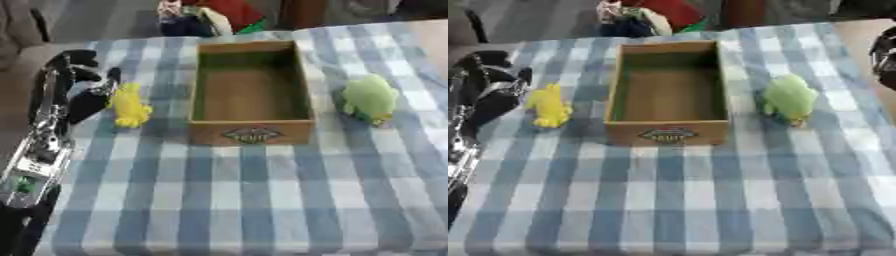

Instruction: Pick up objects on the table and place them in the box.

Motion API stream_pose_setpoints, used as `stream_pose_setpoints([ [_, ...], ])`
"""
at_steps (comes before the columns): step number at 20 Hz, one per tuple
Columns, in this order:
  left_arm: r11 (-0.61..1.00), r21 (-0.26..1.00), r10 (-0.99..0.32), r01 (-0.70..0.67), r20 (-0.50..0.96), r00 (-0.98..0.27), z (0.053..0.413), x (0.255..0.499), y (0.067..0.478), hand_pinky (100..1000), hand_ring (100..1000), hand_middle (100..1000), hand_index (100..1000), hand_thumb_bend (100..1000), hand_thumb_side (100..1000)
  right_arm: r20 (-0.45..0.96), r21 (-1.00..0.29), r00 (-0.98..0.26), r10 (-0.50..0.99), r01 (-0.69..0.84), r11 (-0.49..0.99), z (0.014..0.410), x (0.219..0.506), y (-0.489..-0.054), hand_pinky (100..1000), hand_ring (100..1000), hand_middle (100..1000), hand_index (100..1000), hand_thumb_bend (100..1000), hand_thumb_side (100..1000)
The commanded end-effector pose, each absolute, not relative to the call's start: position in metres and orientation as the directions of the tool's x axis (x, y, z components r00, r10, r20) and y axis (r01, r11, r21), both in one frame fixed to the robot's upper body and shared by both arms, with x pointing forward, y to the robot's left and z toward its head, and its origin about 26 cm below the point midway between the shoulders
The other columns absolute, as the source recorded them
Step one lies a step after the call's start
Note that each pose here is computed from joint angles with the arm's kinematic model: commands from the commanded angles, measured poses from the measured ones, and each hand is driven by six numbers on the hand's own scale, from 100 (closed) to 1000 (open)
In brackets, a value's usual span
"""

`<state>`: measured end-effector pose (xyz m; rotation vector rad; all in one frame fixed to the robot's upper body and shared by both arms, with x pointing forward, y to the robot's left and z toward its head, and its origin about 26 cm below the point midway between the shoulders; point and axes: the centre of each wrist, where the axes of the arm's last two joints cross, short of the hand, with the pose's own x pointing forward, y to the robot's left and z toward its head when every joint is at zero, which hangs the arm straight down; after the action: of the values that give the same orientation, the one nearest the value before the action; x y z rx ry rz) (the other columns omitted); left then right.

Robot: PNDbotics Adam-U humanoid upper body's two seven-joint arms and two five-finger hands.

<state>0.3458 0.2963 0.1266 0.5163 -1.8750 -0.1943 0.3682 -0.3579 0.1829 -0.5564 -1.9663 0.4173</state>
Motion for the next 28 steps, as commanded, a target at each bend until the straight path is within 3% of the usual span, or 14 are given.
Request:
stream_pose_setpoints([
  [1, 0.852, 0.451, -0.517, -0.266, 0.805, -0.290, 0.144, 0.348, 0.311, 731, 555, 592, 708, 418, 151, 0.722, -0.523, -0.402, 0.563, 0.216, 0.825, 0.193, 0.367, -0.362, 569, 638, 614, 789, 100, 100],
  [15, 0.588, 0.793, -0.807, -0.161, 0.561, -0.182, 0.184, 0.375, 0.356, 724, 590, 631, 749, 432, 181, 0.719, -0.534, -0.402, 0.567, 0.202, 0.821, 0.193, 0.368, -0.360, 570, 638, 613, 789, 100, 100],
  [24, 0.384, 0.917, -0.900, 0.106, 0.398, -0.181, 0.198, 0.411, 0.359, 716, 610, 656, 769, 419, 153, 0.720, -0.545, -0.396, 0.570, 0.186, 0.818, 0.189, 0.368, -0.359, 570, 638, 612, 789, 100, 100],
  [25, 0.368, 0.920, -0.903, 0.134, 0.388, -0.184, 0.196, 0.415, 0.357, 718, 616, 662, 775, 460, 135, 0.721, -0.545, -0.394, 0.570, 0.185, 0.818, 0.189, 0.368, -0.359, 570, 638, 612, 789, 100, 100],
  [28, 0.320, 0.920, -0.912, 0.227, 0.364, -0.190, 0.185, 0.425, 0.350, 721, 626, 679, 781, 415, 147, 0.721, -0.547, -0.393, 0.570, 0.180, 0.817, 0.188, 0.369, -0.358, 570, 638, 612, 789, 100, 100],
])
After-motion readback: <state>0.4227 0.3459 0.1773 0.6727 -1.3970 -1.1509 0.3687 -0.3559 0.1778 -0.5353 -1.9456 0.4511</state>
